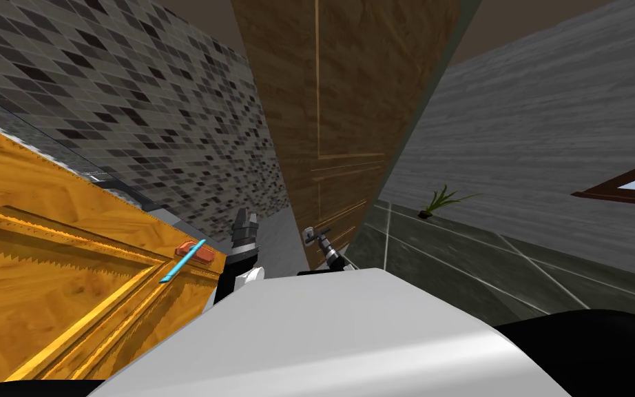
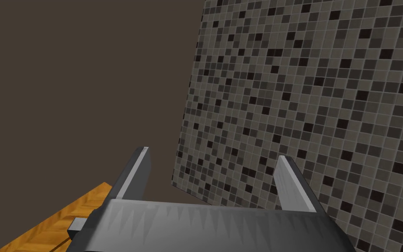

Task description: Push the door open

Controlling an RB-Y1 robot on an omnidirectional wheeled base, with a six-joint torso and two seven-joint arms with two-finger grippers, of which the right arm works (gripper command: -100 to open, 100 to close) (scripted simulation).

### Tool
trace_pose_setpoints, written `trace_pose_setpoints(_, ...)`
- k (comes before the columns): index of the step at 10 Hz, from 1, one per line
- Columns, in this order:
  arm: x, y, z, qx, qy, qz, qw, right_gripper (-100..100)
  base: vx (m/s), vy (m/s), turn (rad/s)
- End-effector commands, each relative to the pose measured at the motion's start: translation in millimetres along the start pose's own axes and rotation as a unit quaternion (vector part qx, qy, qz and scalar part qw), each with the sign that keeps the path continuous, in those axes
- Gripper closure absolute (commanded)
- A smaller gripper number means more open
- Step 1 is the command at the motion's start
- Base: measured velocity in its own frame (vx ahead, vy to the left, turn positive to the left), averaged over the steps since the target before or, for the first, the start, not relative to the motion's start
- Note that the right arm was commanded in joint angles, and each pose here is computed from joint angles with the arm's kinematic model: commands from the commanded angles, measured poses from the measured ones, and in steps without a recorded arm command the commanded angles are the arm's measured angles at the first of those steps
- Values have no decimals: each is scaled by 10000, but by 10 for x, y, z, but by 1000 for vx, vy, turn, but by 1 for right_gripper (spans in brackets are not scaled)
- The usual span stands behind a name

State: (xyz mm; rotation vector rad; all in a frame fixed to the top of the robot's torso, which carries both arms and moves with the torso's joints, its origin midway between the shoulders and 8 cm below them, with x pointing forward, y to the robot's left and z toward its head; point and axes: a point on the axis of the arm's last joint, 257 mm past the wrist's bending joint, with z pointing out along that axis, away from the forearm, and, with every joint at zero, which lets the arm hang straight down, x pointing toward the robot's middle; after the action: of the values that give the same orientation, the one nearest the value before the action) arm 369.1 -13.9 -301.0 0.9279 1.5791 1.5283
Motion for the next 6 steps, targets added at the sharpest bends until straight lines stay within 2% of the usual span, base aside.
trace_pose_setpoints(1,-152,-4,2,12,-138,-55,9999,100,153,163,-88)
trace_pose_setpoints(4,-340,-19,8,29,-314,-89,9995,100,139,158,-97)
trace_pose_setpoints(6,-437,-23,11,34,-410,-99,9991,100,112,115,-56)
